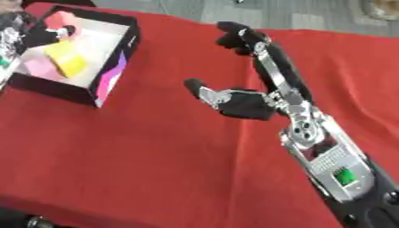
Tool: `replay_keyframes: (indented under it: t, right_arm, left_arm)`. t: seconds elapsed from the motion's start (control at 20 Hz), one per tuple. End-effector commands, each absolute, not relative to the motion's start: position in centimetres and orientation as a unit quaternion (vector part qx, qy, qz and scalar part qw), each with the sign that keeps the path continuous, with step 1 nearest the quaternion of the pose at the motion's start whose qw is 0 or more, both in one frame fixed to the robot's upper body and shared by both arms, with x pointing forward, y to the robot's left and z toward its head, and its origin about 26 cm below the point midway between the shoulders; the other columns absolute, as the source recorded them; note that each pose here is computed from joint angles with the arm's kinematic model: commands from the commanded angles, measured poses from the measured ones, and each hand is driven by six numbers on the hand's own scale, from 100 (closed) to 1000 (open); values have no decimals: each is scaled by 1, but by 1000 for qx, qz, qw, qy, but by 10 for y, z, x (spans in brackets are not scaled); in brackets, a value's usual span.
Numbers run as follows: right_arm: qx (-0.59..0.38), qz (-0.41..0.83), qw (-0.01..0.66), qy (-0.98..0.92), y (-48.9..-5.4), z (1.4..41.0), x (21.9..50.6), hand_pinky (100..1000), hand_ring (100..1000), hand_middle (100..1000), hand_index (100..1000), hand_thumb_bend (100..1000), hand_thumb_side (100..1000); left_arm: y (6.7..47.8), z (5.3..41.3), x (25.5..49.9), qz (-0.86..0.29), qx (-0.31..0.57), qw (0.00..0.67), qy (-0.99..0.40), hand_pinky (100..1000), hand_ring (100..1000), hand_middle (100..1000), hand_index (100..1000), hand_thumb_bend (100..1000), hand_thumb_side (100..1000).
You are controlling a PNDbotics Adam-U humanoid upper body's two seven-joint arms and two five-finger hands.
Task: Pick up the objects with one hand, pass them to the other hand, and then place them into the box on the other side of the table.
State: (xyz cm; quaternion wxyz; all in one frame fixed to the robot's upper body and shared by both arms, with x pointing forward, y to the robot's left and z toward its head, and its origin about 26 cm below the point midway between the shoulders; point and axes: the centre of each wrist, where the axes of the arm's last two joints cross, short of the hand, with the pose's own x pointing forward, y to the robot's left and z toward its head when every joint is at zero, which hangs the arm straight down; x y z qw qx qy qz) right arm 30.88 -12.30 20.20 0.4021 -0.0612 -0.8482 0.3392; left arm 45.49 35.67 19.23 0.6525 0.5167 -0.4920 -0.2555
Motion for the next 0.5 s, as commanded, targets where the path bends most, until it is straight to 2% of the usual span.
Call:
replay_keyframes:
  t: [0.05, 0.2, 0.35, 0.4, 0.45, 0.5]
  right_arm:
    - [-65, 333, 392, -855, -126, 211, 308, 848, 822, 723, 894, 516, 366]
    - [-65, 332, 393, -855, -127, 211, 307, 848, 821, 722, 894, 516, 364]
    - [-66, 330, 395, -855, -128, 210, 307, 848, 820, 720, 893, 514, 361]
    - [-68, 328, 395, -856, -129, 210, 307, 848, 820, 720, 893, 505, 363]
    - [-69, 324, 396, -857, -130, 211, 308, 848, 821, 722, 894, 444, 393]
    - [-71, 319, 397, -858, -131, 211, 308, 848, 822, 722, 894, 484, 359]
  left_arm:
    - [361, 210, 455, -242, 529, 635, -508, 857, 822, 858, 892, 660, 701]
    - [359, 213, 454, -241, 527, 632, -515, 851, 815, 848, 882, 635, 694]
    - [355, 222, 452, -225, 532, 620, -532, 836, 789, 827, 853, 540, 697]
    - [353, 227, 450, -216, 531, 614, -543, 828, 772, 814, 828, 460, 700]
    - [352, 232, 448, -206, 528, 607, -556, 821, 763, 810, 818, 417, 700]
    - [351, 236, 445, -198, 526, 600, -569, 810, 758, 823, 793, 307, 666]
